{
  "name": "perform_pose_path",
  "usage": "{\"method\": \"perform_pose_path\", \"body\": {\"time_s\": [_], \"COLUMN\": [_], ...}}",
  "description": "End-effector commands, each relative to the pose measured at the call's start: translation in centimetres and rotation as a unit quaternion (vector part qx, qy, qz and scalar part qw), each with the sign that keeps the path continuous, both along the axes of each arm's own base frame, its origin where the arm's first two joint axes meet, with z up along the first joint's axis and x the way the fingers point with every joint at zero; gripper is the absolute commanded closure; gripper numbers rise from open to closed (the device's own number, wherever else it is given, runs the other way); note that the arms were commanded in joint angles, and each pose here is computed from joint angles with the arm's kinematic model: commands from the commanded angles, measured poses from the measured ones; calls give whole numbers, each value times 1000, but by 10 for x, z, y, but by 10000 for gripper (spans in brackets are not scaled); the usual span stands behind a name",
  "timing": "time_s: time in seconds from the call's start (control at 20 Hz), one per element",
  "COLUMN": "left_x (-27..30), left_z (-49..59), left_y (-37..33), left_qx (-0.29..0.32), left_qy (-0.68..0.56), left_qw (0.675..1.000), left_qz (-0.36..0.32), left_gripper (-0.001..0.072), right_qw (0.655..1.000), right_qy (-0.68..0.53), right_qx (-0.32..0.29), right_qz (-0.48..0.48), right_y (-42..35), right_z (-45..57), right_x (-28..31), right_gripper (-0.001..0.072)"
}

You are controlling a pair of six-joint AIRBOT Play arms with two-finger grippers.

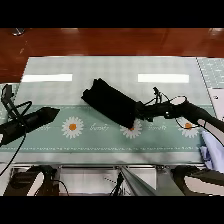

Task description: Fold the shirts.

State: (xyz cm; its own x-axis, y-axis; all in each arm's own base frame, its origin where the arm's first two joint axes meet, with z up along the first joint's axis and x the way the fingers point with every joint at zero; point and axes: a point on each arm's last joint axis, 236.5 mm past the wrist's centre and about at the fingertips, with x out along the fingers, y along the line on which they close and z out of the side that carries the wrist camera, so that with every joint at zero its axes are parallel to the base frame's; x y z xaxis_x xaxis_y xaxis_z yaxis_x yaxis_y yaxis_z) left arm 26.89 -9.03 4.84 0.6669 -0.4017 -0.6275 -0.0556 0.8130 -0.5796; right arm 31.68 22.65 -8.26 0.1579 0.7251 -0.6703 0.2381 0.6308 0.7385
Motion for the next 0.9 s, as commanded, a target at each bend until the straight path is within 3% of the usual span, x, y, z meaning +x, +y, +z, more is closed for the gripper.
{"method": "perform_pose_path", "body": {"time_s": [0.0,0.35,0.6,0.85], "left_x": [0,0,0,0], "left_z": [0,0,0,0], "left_y": [0,0,-1,0], "left_qx": [-2,-2,-2,-2], "left_qy": [1,1,1,1], "left_qw": [1000,1000,1000,1000], "left_qz": [0,0,0,0], "left_gripper": [685,685,685,685], "right_qw": [998,967,945,940], "right_qy": [-42,-206,-280,-273], "right_qx": [14,-43,-149,-200], "right_qz": [53,142,79,-32], "right_y": [15,13,-73,-188], "right_z": [18,158,271,326], "right_x": [14,92,138,134], "right_gripper": [691,693,692,692]}}
